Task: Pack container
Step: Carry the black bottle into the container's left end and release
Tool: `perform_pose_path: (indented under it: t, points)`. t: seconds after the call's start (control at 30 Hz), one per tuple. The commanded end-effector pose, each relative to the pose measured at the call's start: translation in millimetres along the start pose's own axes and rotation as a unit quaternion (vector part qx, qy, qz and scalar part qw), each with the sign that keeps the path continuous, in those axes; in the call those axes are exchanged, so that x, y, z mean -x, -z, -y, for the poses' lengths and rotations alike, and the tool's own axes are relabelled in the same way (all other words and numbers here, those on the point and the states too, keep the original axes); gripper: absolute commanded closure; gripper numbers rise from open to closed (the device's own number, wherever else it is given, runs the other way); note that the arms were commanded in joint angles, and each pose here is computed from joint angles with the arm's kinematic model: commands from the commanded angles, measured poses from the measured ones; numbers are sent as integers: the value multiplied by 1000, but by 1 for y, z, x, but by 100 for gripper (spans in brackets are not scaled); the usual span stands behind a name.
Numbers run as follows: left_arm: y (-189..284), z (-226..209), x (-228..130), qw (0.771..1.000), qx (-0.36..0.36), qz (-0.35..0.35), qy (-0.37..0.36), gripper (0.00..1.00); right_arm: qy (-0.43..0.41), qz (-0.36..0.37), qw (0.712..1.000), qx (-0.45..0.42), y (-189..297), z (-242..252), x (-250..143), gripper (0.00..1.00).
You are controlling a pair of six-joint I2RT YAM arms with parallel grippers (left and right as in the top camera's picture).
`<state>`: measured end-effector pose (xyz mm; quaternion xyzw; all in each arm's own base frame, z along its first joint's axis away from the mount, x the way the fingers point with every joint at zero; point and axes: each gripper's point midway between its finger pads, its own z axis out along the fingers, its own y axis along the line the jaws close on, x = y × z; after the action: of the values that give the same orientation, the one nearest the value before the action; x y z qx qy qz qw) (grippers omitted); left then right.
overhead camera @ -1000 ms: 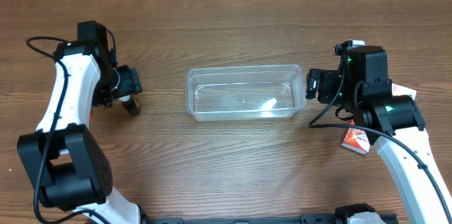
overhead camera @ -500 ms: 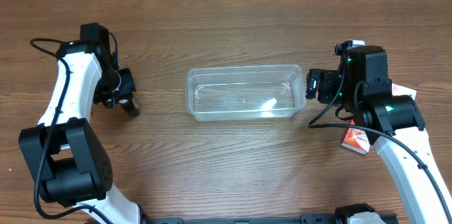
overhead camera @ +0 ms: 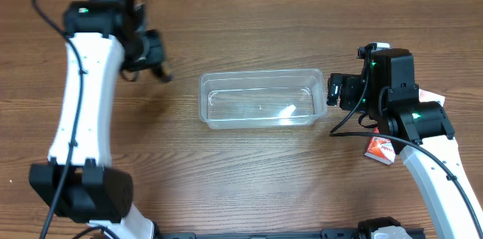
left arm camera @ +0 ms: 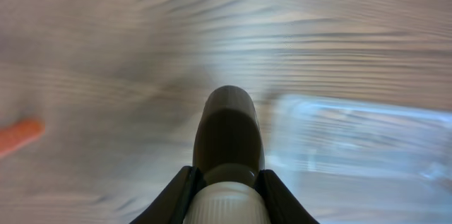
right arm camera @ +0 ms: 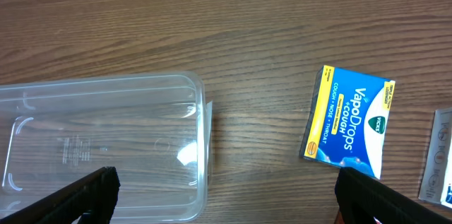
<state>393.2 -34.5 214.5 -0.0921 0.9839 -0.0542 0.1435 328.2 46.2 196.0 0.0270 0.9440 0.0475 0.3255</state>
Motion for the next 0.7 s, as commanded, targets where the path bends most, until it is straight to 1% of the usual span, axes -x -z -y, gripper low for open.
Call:
perform_pose_path:
  t: [0.0, 0.03, 0.07, 0.17, 0.27, 0.33, 0.4, 0.47, 0.67]
  points:
    - [34, 58, -7, 998, -23, 52, -35, 96, -2, 29, 1000, 0, 13, -1, 16, 0]
    - [26, 78, -18, 998, -26, 40, -48, 96, -2, 29, 1000, 0, 13, -1, 16, 0]
    - [19, 88, -26, 998, -28, 30, -55, 96, -2, 29, 1000, 0, 13, -1, 16, 0]
    - [-6, 108, -41, 998, -25, 1, -64, 96, -2, 29, 1000, 0, 13, -1, 16, 0]
    - [-38, 118, -51, 997, -10, -35, -69, 96, -2, 29, 1000, 0, 13, -1, 16, 0]
    - [-57, 120, -55, 996, 2, -53, -68, 96, -2, 29, 1000, 0, 13, -1, 16, 0]
    - [-80, 116, -58, 996, 26, -73, -45, 96, -2, 29, 1000, 0, 13, 0, 16, 0]
    - [-97, 113, -59, 995, 41, -84, -36, 96, -2, 29, 1000, 0, 13, 0, 16, 0]
    - [-125, 98, -56, 991, 92, -88, -47, 96, -2, 29, 1000, 0, 13, 0, 16, 0]
